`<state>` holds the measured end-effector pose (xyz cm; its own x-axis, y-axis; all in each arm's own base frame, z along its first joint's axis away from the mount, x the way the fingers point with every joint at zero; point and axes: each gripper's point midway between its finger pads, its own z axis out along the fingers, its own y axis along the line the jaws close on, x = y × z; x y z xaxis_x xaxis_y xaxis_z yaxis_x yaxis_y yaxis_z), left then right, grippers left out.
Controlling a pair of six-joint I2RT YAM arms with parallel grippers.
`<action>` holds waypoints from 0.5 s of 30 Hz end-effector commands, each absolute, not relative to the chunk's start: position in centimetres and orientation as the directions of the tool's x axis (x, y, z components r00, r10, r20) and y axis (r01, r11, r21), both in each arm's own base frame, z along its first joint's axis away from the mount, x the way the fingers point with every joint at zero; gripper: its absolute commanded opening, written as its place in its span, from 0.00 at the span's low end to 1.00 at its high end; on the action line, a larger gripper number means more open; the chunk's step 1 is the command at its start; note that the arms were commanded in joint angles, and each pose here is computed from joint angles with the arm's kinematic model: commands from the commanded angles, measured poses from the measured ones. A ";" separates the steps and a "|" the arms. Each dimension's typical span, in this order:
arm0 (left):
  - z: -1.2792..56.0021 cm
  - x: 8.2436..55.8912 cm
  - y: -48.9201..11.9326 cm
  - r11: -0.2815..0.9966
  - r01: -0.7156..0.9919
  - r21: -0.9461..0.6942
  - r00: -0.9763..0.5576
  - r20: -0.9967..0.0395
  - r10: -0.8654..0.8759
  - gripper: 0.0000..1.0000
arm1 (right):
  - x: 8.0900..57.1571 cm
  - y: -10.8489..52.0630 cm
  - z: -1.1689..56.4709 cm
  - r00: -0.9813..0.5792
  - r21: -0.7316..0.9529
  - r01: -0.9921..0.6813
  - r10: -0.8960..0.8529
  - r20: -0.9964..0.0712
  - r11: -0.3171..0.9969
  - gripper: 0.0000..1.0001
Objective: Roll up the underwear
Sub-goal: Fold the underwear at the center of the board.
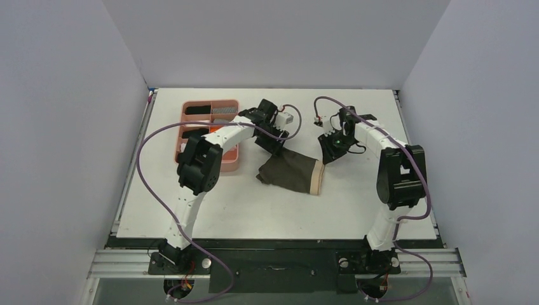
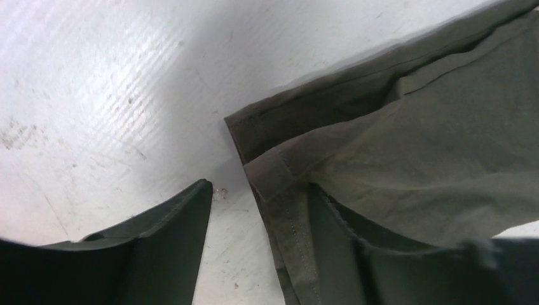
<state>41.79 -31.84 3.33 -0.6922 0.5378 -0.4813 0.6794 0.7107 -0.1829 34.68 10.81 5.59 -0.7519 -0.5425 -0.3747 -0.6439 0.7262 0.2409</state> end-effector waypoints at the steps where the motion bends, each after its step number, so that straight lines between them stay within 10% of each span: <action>1: 8.4 43.7 -32.0 0.728 0.671 -0.139 -0.639 -0.606 0.474 0.58 | 38.2 11.7 8.3 -0.758 0.239 -0.558 -0.371 -0.536 0.794 0.24; 15: 14.3 45.0 -29.9 0.764 0.632 -0.131 -0.574 -0.742 0.348 0.97 | 37.7 11.5 8.8 -0.738 0.224 -0.550 -0.343 -0.581 0.805 0.24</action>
